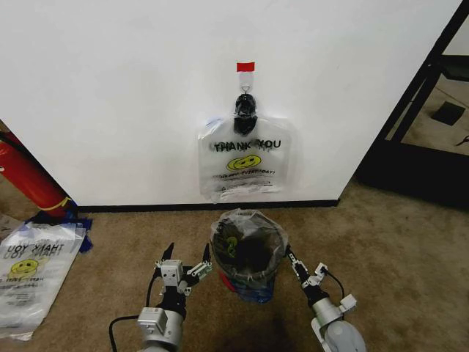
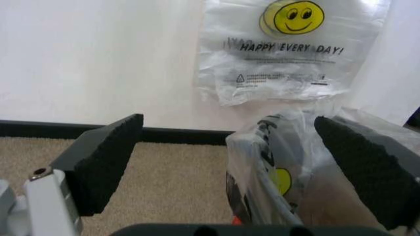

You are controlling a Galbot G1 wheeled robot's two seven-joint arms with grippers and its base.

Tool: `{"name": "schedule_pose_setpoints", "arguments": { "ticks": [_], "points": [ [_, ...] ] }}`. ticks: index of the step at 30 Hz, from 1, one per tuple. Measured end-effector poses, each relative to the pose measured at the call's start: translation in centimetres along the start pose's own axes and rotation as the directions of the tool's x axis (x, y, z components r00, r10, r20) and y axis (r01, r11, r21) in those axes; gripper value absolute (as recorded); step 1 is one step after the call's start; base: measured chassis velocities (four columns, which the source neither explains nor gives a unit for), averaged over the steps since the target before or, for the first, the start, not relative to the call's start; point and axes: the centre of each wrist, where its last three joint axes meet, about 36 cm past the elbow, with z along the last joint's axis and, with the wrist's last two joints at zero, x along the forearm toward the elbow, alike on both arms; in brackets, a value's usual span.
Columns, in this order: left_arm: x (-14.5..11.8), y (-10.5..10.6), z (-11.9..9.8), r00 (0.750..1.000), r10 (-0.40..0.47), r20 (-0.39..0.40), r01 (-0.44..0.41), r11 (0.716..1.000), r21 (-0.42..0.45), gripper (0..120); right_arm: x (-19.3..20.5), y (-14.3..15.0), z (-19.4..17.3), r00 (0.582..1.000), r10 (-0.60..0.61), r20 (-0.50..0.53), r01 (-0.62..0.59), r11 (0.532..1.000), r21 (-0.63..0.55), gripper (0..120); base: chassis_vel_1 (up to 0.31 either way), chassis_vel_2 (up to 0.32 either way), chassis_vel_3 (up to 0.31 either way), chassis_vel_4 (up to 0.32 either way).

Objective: Pick up the garbage bag from the wall and place it over the trash bin.

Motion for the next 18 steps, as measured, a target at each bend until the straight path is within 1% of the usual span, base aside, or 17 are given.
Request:
{"name": "schedule_pose_setpoints", "arguments": {
  "ticks": [4, 10, 14, 18],
  "points": [
    [0.0, 0.0, 0.0, 1.0, 0.001, 0.0, -0.001, 1.0, 0.002, 100, 0.5, -0.7, -0.2, 1.0, 0.031, 0.0, -0.031, 0.999, 0.021, 0, 0.0, 0.0, 0.0, 0.0],
    [0.1, -0.2, -0.1, 1.0, 0.004, 0.001, -0.004, 1.0, 0.005, 100, 1.6, -2.5, -0.1, 0.994, 0.112, -0.013, -0.111, 0.992, 0.065, 0, 0.0, 0.0, 0.0, 0.0],
    [0.1, -0.2, -0.2, 1.0, 0.005, 0.003, -0.005, 1.0, 0.007, 100, 1.7, -2.2, -0.2, 0.992, 0.126, -0.001, -0.125, 0.99, 0.07, 0, 0.0, 0.0, 0.0, 0.0],
    [0.2, -0.2, -0.2, 1.0, 0.005, 0.003, -0.005, 1.0, 0.009, 100, 2.2, -1.5, -0.5, 0.994, 0.106, 0.008, -0.106, 0.992, 0.068, 0, 0.0, 0.0, 0.0, 0.0]
  ]
}}
